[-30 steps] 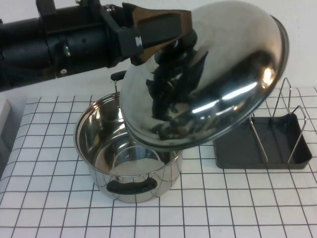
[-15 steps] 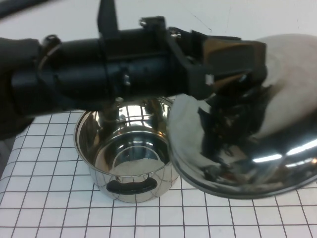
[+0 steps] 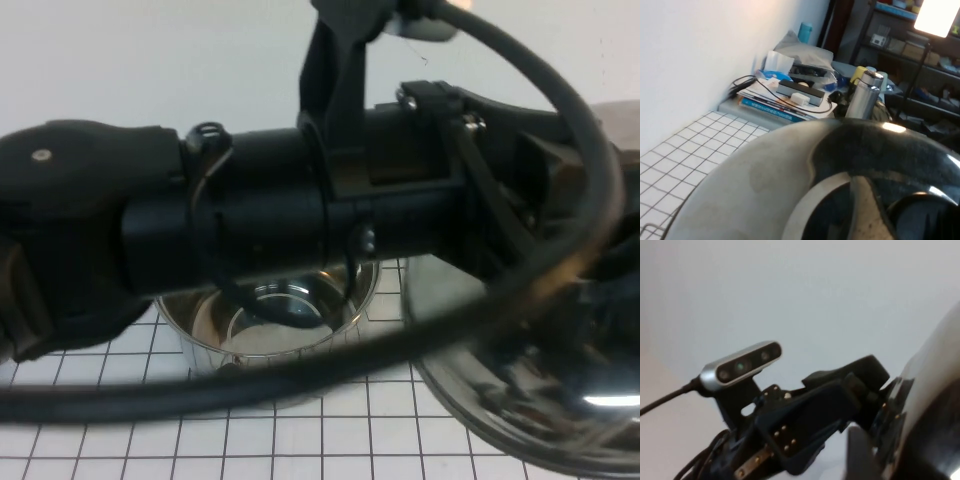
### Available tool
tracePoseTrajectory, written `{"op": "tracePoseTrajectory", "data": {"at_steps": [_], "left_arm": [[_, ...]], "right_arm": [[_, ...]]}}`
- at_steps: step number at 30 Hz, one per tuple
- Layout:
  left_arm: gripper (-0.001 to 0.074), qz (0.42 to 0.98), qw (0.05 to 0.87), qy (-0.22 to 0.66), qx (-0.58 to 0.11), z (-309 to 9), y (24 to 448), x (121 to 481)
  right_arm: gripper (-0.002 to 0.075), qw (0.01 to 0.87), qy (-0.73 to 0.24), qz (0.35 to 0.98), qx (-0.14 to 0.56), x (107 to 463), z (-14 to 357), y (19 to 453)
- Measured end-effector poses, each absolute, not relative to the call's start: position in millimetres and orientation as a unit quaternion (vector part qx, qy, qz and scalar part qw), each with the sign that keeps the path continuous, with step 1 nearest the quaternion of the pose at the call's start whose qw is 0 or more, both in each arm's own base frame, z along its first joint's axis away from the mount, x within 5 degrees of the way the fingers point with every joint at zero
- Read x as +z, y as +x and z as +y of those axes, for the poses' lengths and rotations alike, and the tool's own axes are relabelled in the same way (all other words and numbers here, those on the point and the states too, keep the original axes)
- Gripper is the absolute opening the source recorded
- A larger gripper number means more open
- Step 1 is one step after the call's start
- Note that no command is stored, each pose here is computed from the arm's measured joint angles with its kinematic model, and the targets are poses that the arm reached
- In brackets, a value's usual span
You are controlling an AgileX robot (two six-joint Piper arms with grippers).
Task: Put pot lid on rack
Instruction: Hand over the pot lid, then place the pot lid on the pot rack
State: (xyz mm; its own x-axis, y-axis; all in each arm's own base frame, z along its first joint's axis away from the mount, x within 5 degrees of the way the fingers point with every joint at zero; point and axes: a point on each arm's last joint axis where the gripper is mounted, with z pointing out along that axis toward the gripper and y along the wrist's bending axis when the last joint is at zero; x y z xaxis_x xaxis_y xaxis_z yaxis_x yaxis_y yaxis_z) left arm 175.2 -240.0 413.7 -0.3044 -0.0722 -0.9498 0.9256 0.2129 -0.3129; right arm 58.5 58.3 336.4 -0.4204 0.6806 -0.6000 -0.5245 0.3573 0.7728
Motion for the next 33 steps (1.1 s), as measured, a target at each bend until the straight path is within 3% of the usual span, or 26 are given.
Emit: {"op": "tracePoseTrajectory", "data": {"at_steps": [6,10,15,21,25,30,33], "left_arm": [[0.0326,0.596,0.491,0.391,-0.501,-252.3,170.1,406.8],[0.0338,0.592,0.495,0.402,-0.493,-255.2,171.8,403.5],[0.0518,0.585,0.492,0.411,-0.497,-257.1,168.7,403.3],[0.0578,0.582,0.491,0.413,-0.501,-256.6,166.9,404.5],[0.0473,0.588,0.485,0.425,-0.487,-250.2,161.0,407.9],[0.0150,0.605,0.461,0.471,-0.446,-233.7,145.2,411.3],[0.0041,0.619,0.431,0.510,-0.412,-221.7,134.1,409.2]], "right_arm": [[0.0150,0.558,0.044,0.618,0.552,339.7,57.8,58.0],[0.0136,0.572,0.020,0.617,0.540,341.1,58.5,56.8],[0.0060,0.588,0.007,0.624,0.514,339.0,57.7,58.1],[0.0060,0.611,-0.008,0.626,0.483,338.2,56.1,59.7],[0.0060,0.628,-0.007,0.627,0.461,338.2,53.4,61.8],[0.0060,0.664,-0.038,0.632,0.398,336.9,50.4,68.0],[0.0060,0.661,-0.063,0.645,0.378,335.7,52.0,78.8]]}}
